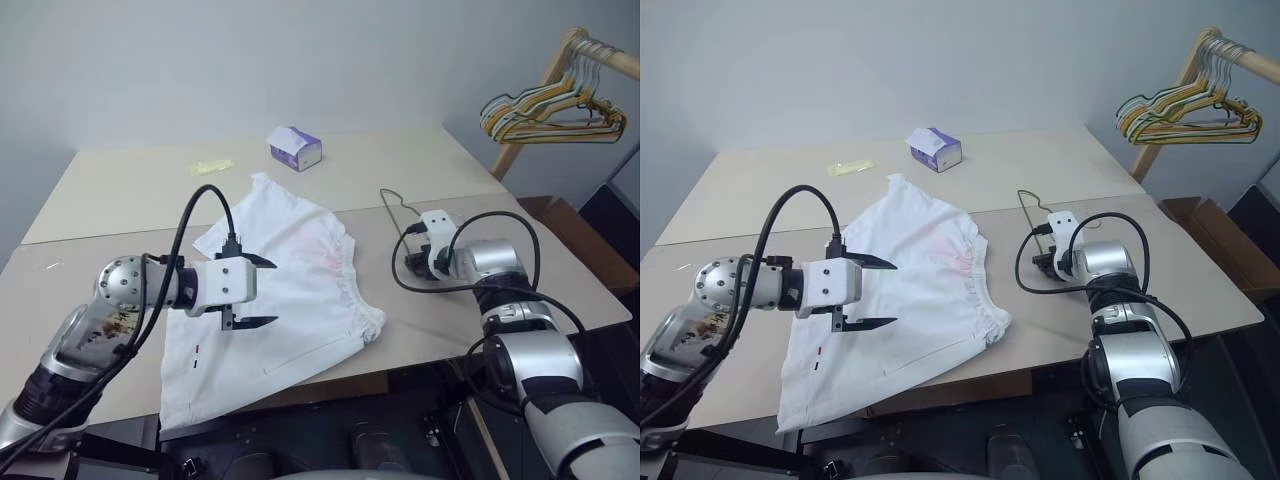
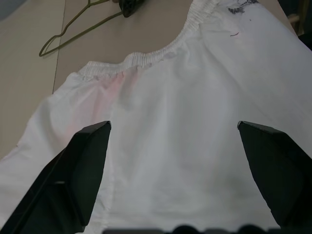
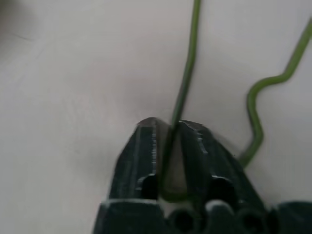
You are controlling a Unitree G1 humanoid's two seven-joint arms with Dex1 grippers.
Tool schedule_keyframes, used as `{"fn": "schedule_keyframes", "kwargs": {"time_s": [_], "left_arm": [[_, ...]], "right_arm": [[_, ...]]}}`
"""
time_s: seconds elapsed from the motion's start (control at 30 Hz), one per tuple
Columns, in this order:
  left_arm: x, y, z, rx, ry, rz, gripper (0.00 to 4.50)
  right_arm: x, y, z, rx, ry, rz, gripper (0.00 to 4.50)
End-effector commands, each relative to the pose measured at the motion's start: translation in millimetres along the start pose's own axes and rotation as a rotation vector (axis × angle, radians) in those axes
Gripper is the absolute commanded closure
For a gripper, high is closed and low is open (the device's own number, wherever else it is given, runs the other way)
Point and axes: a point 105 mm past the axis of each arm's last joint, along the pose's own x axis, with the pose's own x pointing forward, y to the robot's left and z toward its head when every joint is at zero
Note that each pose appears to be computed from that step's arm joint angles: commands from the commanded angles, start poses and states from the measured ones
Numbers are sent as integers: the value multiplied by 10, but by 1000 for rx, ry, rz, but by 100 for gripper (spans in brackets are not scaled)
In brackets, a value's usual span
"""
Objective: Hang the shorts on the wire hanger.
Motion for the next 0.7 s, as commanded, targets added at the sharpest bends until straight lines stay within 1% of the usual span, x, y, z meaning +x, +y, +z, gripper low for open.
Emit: {"fn": "schedule_keyframes", "kwargs": {"time_s": [0.03, 0.13, 0.23, 0.3, 0.4, 0.47, 0.57, 0.63, 0.7], "left_arm": [[-20, 37, 75, 36, -10, 25, 0], [-11, 54, 91, 16, -30, 39, 0], [3, 150, 131, -88, -85, 99, 0], [9, 260, 185, -223, -165, 167, 0], [-4, 419, 247, -485, -306, 239, 0], [-1, 520, 244, -654, -389, 287, 0], [8, 629, 232, -842, -476, 341, 0], [9, 704, 241, -958, -544, 368, 0], [6, 778, 256, -1070, -624, 379, 0]], "right_arm": [[54, 40, -150, 2, 60, 6, 446], [45, 54, -98, -28, 24, -10, 446], [-24, 89, 72, -97, -70, -48, 446], [-124, 100, 215, -114, -168, -84, 446], [-367, 172, 395, -146, -321, -117, 446], [-524, 275, 429, -152, -383, -103, 446], [-725, 461, 452, -152, -466, -78, 446], [-868, 619, 471, -181, -544, -58, 446], [-1014, 821, 463, -249, -631, -20, 446]]}}
